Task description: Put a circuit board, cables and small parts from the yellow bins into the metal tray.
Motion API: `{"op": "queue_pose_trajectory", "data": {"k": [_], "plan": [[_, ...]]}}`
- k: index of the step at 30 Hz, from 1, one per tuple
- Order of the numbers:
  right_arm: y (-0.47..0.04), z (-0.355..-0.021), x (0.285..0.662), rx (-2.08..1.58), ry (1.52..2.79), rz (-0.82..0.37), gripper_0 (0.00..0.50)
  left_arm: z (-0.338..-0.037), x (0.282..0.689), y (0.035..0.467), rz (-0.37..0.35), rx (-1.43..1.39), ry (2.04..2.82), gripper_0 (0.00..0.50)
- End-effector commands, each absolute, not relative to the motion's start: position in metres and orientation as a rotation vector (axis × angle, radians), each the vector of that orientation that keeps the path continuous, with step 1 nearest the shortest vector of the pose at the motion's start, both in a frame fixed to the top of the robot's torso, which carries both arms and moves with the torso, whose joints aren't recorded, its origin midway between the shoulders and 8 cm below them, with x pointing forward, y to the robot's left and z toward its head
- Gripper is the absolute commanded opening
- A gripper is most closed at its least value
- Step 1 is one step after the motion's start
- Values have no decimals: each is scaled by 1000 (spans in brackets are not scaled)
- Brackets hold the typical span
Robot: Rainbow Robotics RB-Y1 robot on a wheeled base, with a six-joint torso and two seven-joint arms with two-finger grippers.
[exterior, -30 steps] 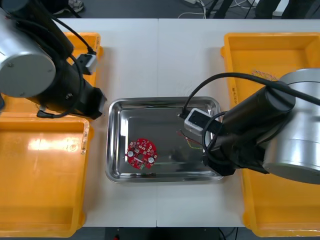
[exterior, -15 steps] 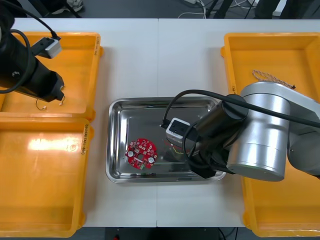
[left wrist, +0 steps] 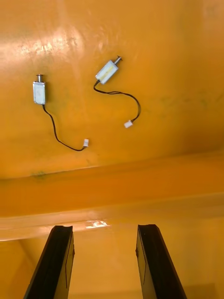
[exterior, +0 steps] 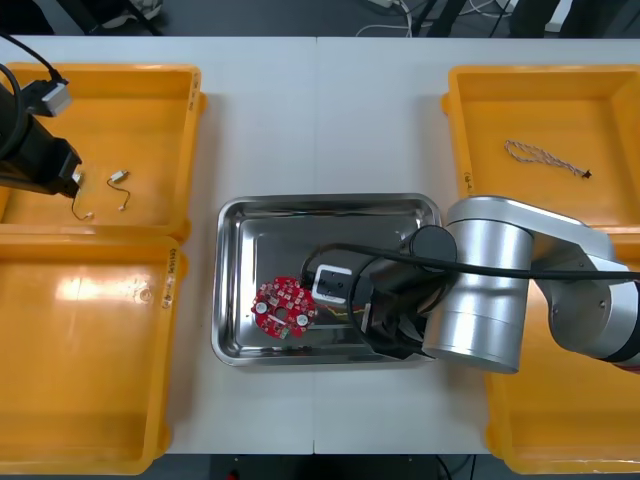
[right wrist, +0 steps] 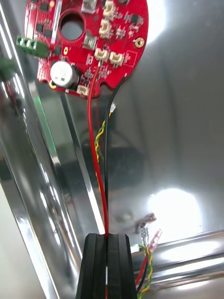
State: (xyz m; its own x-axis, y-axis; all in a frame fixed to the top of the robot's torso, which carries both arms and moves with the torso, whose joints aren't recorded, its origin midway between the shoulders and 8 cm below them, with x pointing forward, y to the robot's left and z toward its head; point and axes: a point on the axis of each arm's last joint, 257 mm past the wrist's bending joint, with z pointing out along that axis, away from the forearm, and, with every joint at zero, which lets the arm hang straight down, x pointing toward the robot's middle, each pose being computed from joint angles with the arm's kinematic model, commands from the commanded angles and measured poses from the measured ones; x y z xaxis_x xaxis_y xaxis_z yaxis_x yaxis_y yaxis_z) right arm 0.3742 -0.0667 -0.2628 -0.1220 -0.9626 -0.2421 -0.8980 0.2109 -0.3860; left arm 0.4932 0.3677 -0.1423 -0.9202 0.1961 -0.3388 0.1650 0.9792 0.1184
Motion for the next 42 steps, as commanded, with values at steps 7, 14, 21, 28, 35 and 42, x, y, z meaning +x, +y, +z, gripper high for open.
{"op": "queue_pose_trajectory", "data": {"k": [7, 14, 21, 28, 35, 42], "plan": [[-75, -259, 384, -1928, 1874, -305, 0, -107, 546, 415, 236, 456, 2614, 391], [-83, -272, 391, -1956, 1864, -332, 0, -115, 566, 432, 259, 502, 2565, 394], [-90, -285, 395, -1963, 1882, -335, 0, -123, 582, 445, 287, 559, 2506, 393], [-99, -299, 396, -1982, 1866, -366, 0, -136, 592, 449, 313, 601, 2479, 394], [-98, -294, 400, -1971, 1859, -371, 0, -149, 602, 444, 331, 614, 2456, 394], [-95, -287, 402, -1960, 1847, -381, 491, -165, 609, 439, 332, 622, 2450, 391]]}}
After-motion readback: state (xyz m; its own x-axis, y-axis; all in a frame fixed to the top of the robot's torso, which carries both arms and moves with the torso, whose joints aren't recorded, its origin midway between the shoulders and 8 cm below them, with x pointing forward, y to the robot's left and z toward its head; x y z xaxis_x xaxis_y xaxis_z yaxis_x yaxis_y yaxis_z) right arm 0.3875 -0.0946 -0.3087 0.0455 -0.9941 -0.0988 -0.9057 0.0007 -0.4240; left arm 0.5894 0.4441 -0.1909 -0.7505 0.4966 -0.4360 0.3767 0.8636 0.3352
